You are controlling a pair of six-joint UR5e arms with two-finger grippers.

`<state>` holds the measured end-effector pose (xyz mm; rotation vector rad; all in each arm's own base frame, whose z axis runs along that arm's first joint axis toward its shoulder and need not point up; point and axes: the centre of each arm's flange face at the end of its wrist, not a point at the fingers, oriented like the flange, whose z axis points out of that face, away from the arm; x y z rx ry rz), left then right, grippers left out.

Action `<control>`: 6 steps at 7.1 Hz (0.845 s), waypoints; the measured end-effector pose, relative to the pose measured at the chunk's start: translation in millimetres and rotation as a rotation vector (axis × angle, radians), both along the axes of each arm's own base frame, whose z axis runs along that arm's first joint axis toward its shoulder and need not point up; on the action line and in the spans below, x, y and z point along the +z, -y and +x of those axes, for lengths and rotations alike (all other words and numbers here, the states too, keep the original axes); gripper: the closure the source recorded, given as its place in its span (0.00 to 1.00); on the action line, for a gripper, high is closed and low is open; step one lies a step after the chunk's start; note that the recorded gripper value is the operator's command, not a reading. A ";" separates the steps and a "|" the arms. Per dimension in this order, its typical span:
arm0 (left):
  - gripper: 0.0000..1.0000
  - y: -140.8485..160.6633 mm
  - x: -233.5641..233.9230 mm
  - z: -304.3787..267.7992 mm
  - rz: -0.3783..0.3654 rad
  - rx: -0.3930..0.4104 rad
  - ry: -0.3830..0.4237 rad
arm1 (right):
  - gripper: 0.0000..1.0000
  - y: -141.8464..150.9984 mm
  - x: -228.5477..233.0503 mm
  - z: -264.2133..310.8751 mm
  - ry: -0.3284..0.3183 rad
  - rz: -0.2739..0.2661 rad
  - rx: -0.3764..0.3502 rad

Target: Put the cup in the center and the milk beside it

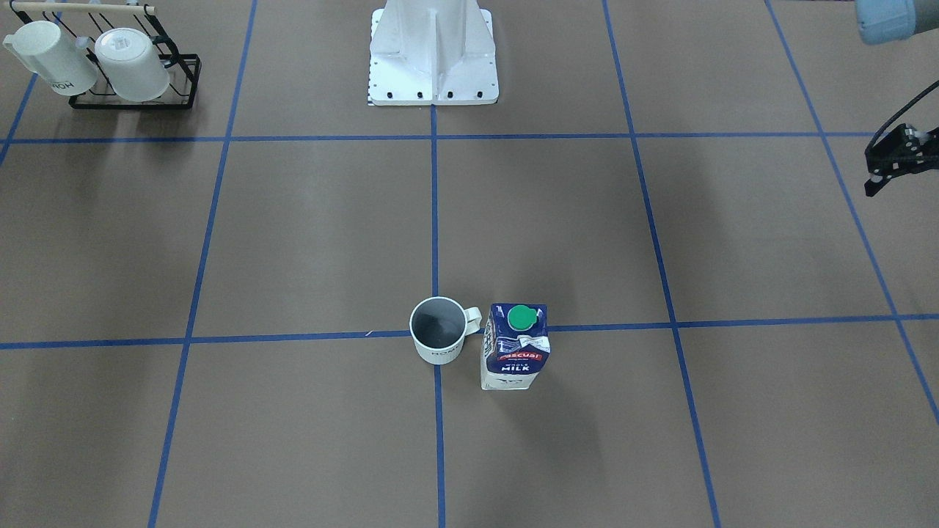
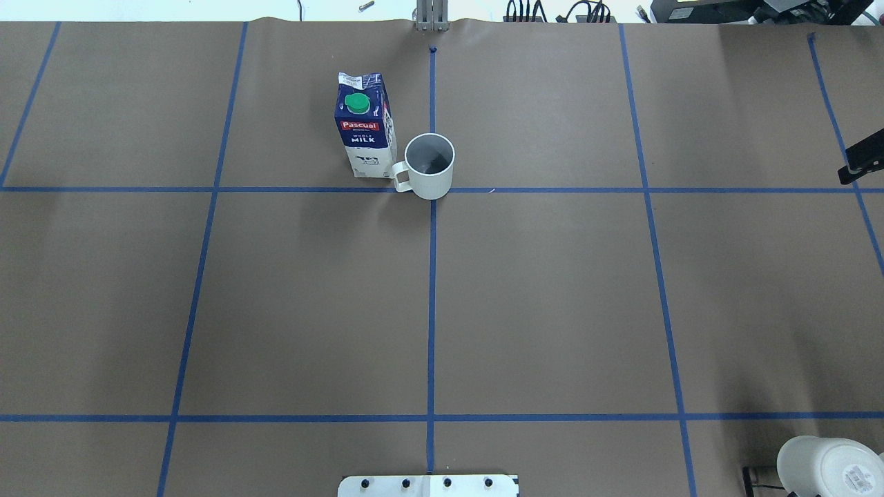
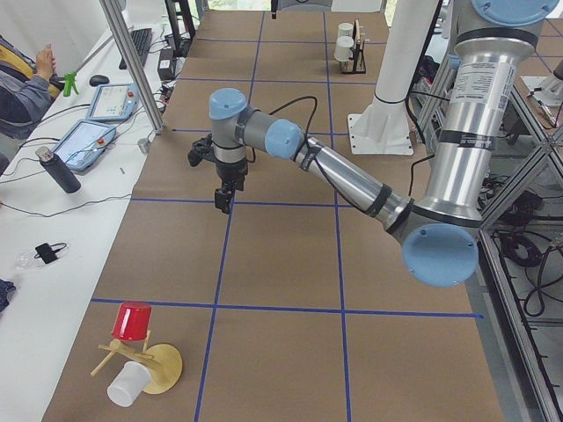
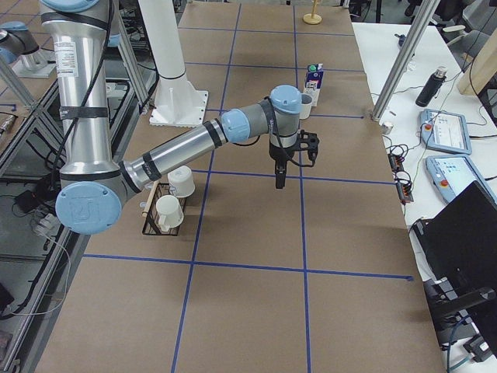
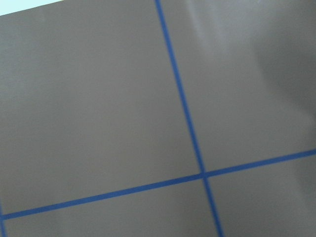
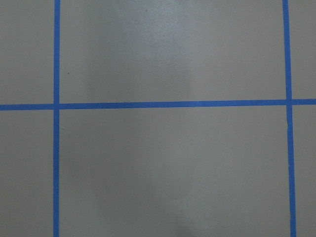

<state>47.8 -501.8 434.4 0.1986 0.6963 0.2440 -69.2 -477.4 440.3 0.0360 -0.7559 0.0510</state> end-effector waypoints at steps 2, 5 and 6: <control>0.02 -22.9 29.5 -15.4 -0.024 -0.018 0.005 | 0.00 -4.1 4.6 18.5 0.042 -0.028 0.026; 0.02 -21.9 46.6 -21.6 -0.057 -0.032 0.006 | 0.00 -16.4 19.9 40.6 0.058 -0.016 0.008; 0.02 -21.9 45.8 -24.9 -0.064 -0.036 -0.013 | 0.00 -19.5 25.6 43.6 0.051 -0.010 0.000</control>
